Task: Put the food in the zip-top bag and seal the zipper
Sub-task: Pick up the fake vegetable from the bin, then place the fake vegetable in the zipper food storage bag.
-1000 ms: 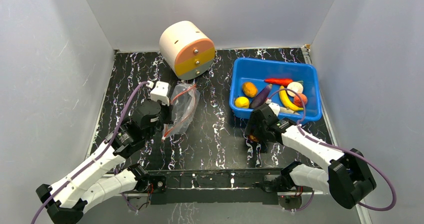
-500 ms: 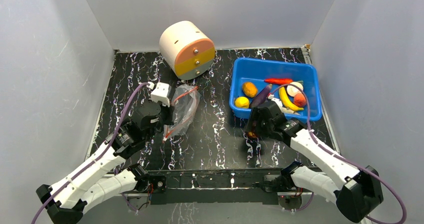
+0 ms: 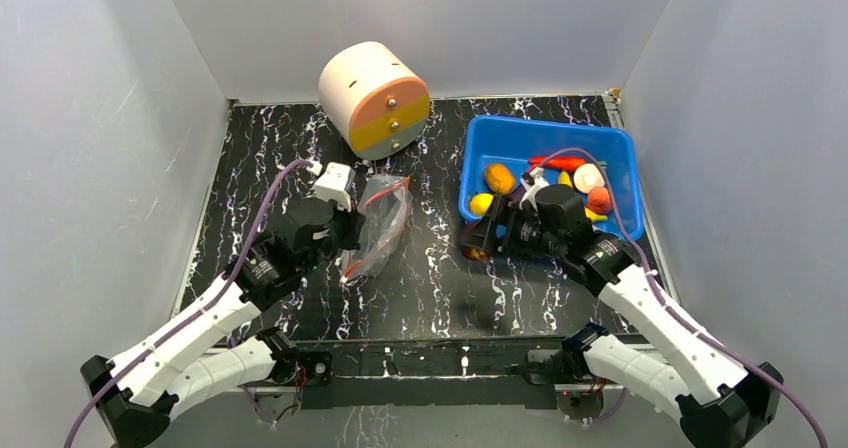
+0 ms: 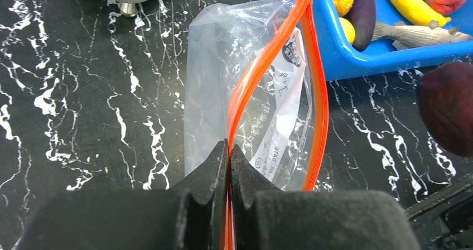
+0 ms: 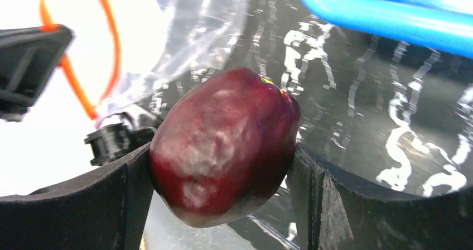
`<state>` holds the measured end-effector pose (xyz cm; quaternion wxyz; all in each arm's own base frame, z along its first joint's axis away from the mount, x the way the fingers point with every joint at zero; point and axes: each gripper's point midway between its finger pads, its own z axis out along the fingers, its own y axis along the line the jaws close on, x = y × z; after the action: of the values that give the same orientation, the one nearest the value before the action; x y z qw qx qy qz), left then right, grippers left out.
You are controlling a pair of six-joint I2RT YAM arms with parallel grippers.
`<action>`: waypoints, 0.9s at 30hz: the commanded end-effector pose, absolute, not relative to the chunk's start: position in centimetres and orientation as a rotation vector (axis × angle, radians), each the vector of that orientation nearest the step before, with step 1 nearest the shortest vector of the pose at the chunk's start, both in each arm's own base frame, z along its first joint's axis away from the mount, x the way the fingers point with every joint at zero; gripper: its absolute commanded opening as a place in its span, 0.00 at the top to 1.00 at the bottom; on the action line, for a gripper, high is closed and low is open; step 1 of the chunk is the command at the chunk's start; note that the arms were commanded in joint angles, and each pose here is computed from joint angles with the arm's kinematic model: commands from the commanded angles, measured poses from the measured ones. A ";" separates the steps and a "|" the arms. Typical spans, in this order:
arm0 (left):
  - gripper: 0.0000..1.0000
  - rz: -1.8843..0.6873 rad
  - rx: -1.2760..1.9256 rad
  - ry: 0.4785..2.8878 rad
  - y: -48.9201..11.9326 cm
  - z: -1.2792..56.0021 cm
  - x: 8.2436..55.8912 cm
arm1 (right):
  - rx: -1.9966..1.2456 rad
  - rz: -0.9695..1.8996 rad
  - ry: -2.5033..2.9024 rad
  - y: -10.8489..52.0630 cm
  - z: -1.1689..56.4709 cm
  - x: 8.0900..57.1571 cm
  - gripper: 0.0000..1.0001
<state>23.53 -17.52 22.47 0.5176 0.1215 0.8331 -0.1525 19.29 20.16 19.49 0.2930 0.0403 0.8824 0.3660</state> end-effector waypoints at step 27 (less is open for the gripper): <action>1.00 -0.661 0.348 1.922 -22.6 27.4 23.2 | -0.094 1.517 2.146 33.9 27.8 22.7 0.40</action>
<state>23.43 -21.32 23.64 0.4963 0.1433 0.8259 -0.2259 21.70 33.10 27.88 0.2364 -0.0321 0.7875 0.5682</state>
